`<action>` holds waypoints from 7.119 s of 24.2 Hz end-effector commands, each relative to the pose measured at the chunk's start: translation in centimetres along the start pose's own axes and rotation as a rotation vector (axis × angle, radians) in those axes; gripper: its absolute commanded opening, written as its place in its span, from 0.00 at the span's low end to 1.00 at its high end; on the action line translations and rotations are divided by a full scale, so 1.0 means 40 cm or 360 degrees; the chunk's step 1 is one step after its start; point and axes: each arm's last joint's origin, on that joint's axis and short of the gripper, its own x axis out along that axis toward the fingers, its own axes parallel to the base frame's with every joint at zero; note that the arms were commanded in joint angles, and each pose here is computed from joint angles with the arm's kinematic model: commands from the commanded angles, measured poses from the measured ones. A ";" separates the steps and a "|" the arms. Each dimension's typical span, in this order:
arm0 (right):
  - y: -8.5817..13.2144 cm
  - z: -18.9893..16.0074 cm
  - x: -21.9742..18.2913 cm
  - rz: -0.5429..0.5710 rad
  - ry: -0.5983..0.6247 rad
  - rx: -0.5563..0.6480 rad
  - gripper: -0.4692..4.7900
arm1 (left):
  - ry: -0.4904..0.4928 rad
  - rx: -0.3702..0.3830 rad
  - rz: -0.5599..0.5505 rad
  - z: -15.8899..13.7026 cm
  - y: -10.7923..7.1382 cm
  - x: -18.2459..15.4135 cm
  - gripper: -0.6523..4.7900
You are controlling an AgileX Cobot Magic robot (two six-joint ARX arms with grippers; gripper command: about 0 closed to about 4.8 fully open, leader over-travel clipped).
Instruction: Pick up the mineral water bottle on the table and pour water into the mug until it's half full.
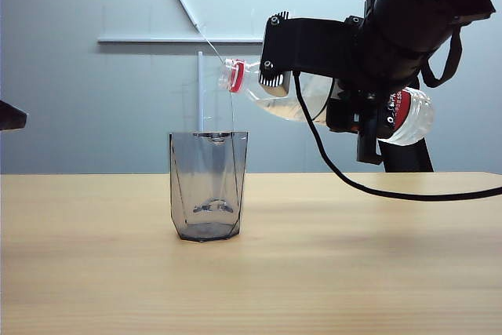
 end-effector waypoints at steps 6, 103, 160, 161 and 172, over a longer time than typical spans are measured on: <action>-0.034 0.012 -0.003 -0.0133 -0.0034 -0.0035 0.51 | -0.0024 -0.0007 -0.0003 0.005 0.000 -0.001 0.12; -0.041 0.025 0.030 -0.0056 0.0078 0.0301 0.48 | -0.0061 -0.0009 -0.0002 0.009 0.000 -0.004 0.12; 0.126 -0.115 -0.063 0.0255 -0.0423 0.2257 1.00 | -0.0080 -0.0031 0.0162 0.011 0.026 -0.007 0.12; 0.125 -0.120 -0.073 0.0243 -0.0436 0.2263 1.00 | -0.0093 -0.0032 0.0170 0.012 0.028 -0.008 0.12; 0.136 -0.146 -0.129 0.0253 -0.0484 0.2369 1.00 | -0.0107 -0.0034 0.0186 0.014 0.030 -0.010 0.12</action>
